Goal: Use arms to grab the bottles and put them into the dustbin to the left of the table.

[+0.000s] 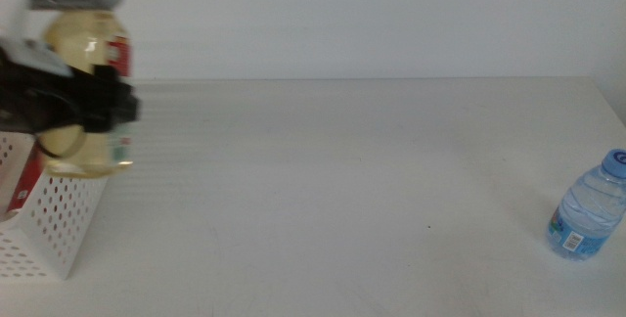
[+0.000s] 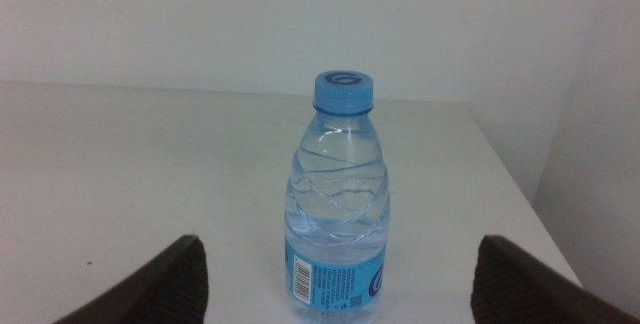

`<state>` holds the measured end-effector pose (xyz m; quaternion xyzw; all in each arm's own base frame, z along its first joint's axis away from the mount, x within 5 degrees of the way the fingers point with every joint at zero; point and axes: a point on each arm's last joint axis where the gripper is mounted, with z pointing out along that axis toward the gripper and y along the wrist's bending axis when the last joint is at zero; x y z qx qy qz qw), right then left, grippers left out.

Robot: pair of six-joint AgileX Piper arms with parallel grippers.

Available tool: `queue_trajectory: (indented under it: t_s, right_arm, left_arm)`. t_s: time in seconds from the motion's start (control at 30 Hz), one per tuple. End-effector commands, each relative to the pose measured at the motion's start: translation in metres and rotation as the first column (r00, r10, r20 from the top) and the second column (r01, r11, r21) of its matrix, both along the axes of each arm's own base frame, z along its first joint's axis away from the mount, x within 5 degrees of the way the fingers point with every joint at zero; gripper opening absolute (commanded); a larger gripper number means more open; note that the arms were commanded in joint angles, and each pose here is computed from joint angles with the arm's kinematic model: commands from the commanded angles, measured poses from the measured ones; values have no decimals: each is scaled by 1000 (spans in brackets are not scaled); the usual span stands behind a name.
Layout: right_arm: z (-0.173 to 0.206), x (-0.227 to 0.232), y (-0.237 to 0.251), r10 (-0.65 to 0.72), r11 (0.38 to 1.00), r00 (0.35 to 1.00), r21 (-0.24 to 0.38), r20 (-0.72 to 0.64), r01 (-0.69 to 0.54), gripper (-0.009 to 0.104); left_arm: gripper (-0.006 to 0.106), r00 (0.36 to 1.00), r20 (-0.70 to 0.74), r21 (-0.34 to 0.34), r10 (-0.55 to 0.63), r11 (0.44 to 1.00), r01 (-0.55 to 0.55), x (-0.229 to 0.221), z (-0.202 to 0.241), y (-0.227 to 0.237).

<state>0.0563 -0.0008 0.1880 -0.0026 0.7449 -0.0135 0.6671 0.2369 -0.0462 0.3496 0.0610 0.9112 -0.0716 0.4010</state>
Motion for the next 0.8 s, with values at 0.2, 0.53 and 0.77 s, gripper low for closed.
queue_trajectory:
  t_s: [0.2,0.53,0.77]
  right_arm:
    - [11,-2,-1,-9,1000,994,-11,110,10,74]
    - [11,-2,-1,-9,1000,994,-11,110,10,74]
    - [11,-2,-1,-9,1000,994,-11,110,10,74]
  left_arm:
    - [-5,993,-16,96,119,988,-117,3,55,43]
    - [-5,960,-148,132,236,967,-217,41,57,94]
    - [-5,931,-304,181,200,972,-150,65,37,107]
